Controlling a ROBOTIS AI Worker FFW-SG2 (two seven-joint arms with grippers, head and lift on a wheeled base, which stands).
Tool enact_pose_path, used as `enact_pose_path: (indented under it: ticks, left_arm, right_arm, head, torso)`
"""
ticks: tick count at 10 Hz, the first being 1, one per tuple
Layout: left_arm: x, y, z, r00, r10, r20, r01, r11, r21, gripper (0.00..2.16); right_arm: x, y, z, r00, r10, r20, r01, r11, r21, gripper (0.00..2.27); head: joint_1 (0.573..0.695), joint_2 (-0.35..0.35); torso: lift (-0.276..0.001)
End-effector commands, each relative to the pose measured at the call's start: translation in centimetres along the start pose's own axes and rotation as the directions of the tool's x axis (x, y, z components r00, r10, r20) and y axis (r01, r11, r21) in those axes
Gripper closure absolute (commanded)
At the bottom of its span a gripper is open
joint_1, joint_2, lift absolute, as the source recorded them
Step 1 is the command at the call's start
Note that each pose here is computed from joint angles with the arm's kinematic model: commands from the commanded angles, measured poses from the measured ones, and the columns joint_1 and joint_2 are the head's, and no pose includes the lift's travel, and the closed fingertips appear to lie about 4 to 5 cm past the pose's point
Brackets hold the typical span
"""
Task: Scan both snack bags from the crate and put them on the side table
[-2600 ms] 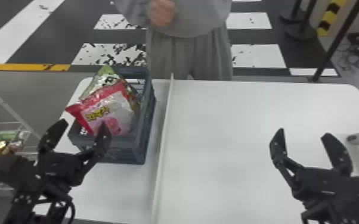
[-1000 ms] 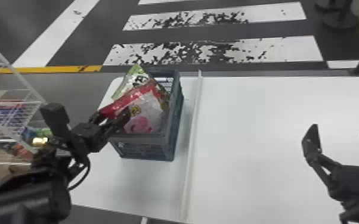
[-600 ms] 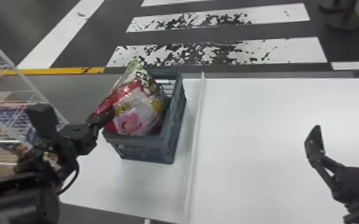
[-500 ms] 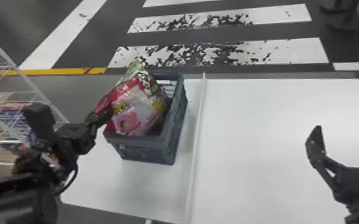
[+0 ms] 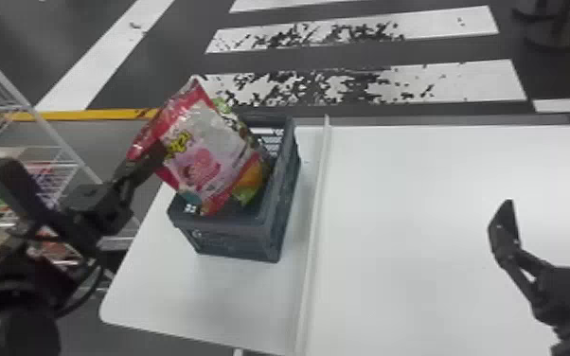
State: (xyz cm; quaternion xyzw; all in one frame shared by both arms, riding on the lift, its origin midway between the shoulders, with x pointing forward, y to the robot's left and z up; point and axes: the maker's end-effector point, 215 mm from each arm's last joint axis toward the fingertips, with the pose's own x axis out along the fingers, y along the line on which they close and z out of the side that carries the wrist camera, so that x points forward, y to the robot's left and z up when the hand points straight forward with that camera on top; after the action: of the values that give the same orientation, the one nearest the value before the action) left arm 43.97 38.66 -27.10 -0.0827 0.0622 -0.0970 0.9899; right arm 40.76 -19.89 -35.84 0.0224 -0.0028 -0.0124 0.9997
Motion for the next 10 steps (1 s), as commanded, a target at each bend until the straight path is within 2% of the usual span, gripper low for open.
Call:
enact_pose_path:
  ticks: [1,2,3,4,5,6,7,9,10]
  left_arm:
    - [-1.6,-1.0,3.5,0.995,-0.047,0.083,0.054,0.995,-0.085,2.14]
    - [-2.7,-1.0,5.0,0.990,-0.066,0.124,0.083,0.987,-0.136,2.14]
    - [-4.1,-1.4,6.5,0.975,-0.107,0.193,0.150,0.963,-0.223,2.14]
    - [-4.4,-1.8,6.3,0.963,-0.140,0.230,0.206,0.934,-0.293,2.14]
    - [-4.2,-1.8,5.0,0.957,-0.153,0.248,0.239,0.899,-0.368,2.14]
    - [-3.4,-2.9,3.0,0.950,-0.182,0.255,0.282,0.852,-0.441,2.14]
    - [-2.1,-4.5,0.6,0.946,-0.209,0.246,0.308,0.813,-0.495,2.14]
    - [0.9,-10.0,-4.3,0.926,-0.301,0.228,0.377,0.703,-0.603,2.14]
    - [2.8,-13.7,-6.4,0.912,-0.355,0.205,0.400,0.658,-0.638,2.14]
  right_arm:
    - [-0.1,0.0,-0.1,1.000,0.000,-0.002,0.000,1.000,-0.003,0.08]
    - [-0.1,0.1,0.0,1.000,0.001,0.001,-0.001,1.000,-0.002,0.07]
    - [-0.1,0.1,0.0,1.000,0.002,0.001,-0.002,1.000,-0.003,0.07]
    - [-0.1,0.1,-0.1,1.000,0.001,-0.001,-0.001,1.000,-0.002,0.07]
    - [-0.1,0.2,-0.1,1.000,0.002,-0.001,-0.002,1.000,-0.001,0.07]
    - [-0.1,0.2,-0.1,1.000,0.002,-0.001,-0.002,1.000,-0.002,0.07]
    - [-0.1,0.2,0.0,1.000,0.001,0.003,-0.001,1.000,0.000,0.07]
    - [-0.2,0.3,0.0,1.000,0.002,0.003,-0.002,1.000,0.001,0.06]
    - [-0.3,0.3,0.1,1.000,0.002,0.003,-0.002,1.000,0.000,0.06]
  head:
    - [0.695,0.245]
    - [0.695,0.247]
    - [0.695,0.254]
    - [0.695,0.257]
    - [0.695,0.259]
    - [0.695,0.259]
    - [0.695,0.250]
    - [0.695,0.209]
    - [0.695,0.160]
  torso:
    - [-0.087]
    - [-0.087]
    - [-0.087]
    - [-0.087]
    - [-0.087]
    - [-0.087]
    - [-0.087]
    - [-0.087]
    - [-0.087]
